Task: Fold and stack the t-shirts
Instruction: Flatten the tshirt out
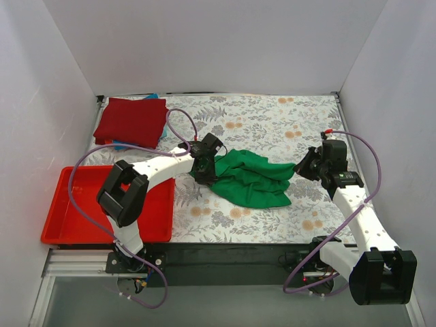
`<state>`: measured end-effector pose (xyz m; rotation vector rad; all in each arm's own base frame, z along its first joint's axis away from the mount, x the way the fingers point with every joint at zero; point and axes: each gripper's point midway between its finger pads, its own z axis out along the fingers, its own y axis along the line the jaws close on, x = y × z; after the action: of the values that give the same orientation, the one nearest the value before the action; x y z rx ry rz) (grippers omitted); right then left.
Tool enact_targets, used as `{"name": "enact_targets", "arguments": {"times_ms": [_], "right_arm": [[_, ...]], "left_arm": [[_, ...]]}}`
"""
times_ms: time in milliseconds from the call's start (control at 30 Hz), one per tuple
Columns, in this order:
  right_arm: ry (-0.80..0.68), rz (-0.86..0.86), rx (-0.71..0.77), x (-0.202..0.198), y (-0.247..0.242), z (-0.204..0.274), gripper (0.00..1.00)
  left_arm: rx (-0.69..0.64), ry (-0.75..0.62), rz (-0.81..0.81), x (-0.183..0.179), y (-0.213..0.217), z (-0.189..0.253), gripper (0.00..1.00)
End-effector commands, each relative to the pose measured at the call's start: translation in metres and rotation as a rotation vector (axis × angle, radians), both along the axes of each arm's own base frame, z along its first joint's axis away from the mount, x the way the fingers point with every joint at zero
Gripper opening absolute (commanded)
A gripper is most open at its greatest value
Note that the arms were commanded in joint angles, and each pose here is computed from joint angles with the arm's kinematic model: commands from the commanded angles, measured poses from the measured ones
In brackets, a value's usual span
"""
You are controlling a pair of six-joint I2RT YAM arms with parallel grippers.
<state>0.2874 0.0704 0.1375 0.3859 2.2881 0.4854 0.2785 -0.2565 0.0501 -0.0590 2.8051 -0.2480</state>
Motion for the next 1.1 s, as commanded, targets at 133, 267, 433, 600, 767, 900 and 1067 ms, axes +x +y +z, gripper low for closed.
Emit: {"name": "enact_targets", "arguments": {"times_ms": [133, 267, 433, 600, 767, 900, 1067], "right_arm": [[-0.031, 0.008, -0.008, 0.001, -0.001, 0.007, 0.01], [-0.059, -0.012, -0.023, 0.009, -0.005, 0.020, 0.01], [-0.118, -0.029, -0.069, 0.033, -0.015, 0.055, 0.01], [-0.216, -0.056, -0.067, 0.062, -0.019, 0.108, 0.01], [-0.400, -0.089, -0.085, 0.093, -0.025, 0.203, 0.01], [-0.549, -0.156, -0.131, 0.105, -0.041, 0.281, 0.01], [-0.754, -0.244, -0.184, 0.083, -0.060, 0.376, 0.01]], "left_arm": [[0.025, -0.070, 0.012, 0.011, 0.005, 0.029, 0.02], [0.095, -0.149, 0.039, 0.024, 0.021, 0.056, 0.02], [0.134, -0.202, 0.107, 0.042, 0.052, 0.084, 0.00], [0.019, -0.321, 0.245, 0.089, 0.090, 0.140, 0.00], [-0.177, -0.594, 0.353, 0.157, 0.106, 0.267, 0.00], [-0.330, -0.849, 0.415, 0.186, 0.121, 0.388, 0.00], [-0.527, -1.145, 0.410, 0.153, 0.132, 0.502, 0.00]]}}
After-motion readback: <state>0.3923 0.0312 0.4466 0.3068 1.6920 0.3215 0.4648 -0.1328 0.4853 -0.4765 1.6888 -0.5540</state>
